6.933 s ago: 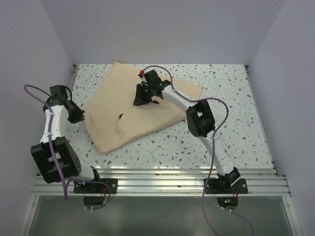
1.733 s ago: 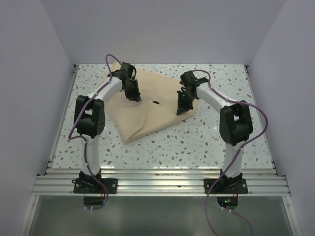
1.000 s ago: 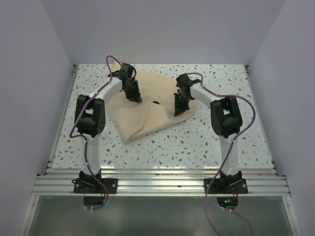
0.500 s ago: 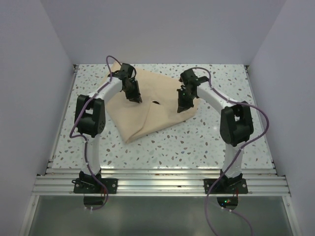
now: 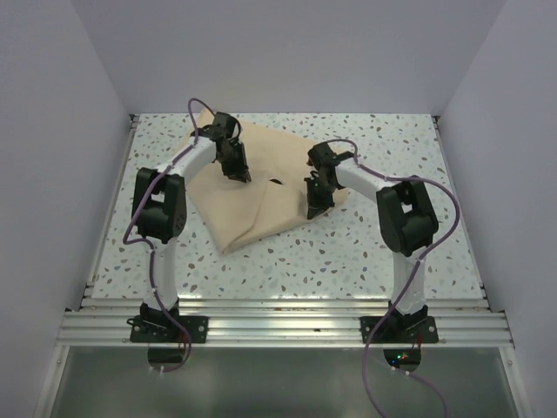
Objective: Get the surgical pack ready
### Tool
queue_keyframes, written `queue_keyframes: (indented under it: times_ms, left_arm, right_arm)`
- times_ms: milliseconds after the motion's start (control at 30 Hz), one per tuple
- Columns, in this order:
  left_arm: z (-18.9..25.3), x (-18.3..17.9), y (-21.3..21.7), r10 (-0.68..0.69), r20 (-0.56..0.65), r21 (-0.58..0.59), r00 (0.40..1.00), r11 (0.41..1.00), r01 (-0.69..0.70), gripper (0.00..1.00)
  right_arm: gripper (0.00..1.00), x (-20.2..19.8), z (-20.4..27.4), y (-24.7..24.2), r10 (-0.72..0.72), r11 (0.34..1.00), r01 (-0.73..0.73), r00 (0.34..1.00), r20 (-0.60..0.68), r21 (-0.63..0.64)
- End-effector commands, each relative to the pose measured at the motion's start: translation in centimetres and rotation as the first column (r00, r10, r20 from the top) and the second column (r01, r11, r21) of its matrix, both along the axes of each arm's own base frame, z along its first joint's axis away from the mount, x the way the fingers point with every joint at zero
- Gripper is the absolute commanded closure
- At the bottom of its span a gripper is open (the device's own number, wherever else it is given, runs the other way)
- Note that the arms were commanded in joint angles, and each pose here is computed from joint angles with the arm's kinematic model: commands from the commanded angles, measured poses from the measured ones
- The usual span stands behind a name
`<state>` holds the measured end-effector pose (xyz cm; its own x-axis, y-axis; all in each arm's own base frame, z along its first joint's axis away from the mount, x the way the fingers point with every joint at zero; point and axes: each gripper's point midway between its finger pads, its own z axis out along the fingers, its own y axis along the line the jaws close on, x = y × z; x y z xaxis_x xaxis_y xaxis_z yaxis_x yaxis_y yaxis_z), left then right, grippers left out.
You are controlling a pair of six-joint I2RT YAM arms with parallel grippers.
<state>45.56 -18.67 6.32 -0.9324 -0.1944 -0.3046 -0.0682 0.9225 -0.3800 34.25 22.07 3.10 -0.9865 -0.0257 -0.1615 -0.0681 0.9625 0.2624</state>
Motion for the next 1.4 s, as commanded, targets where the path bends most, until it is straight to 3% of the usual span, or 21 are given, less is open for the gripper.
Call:
queue_keyframes:
  times_ms: [0, 467, 933, 1367]
  left_arm:
    - [-0.8, -0.4, 0.5, -0.019, -0.012, 0.019, 1.0, 1.0, 0.02, 0.77]
    - [-0.2, -0.1, 0.4, -0.016, 0.005, 0.008, 1.0, 1.0, 0.016, 0.77]
    - [0.6, 0.1, 0.4, -0.021, 0.011, 0.01, 1.0, 1.0, 0.021, 0.77]
    - [4.1, 1.1, 0.8, -0.003, 0.076, -0.019, 0.997, 1.0, 0.004, 0.77]
  right_arm:
    - [1.0, 1.9, -0.9, 0.8, 0.0, 1.0, 0.0, 0.999, 0.032, 0.016]
    - [1.0, 2.9, 3.1, -1.3, -0.027, 1.0, 0.027, 0.996, 0.088, 0.004]
    - [1.0, 4.5, -1.0, -3.3, -0.074, 0.997, 0.076, 0.996, 0.051, -0.033]
    - [0.99, 5.4, 3.3, -5.8, -0.116, 0.991, 0.123, 0.986, 0.122, -0.048]
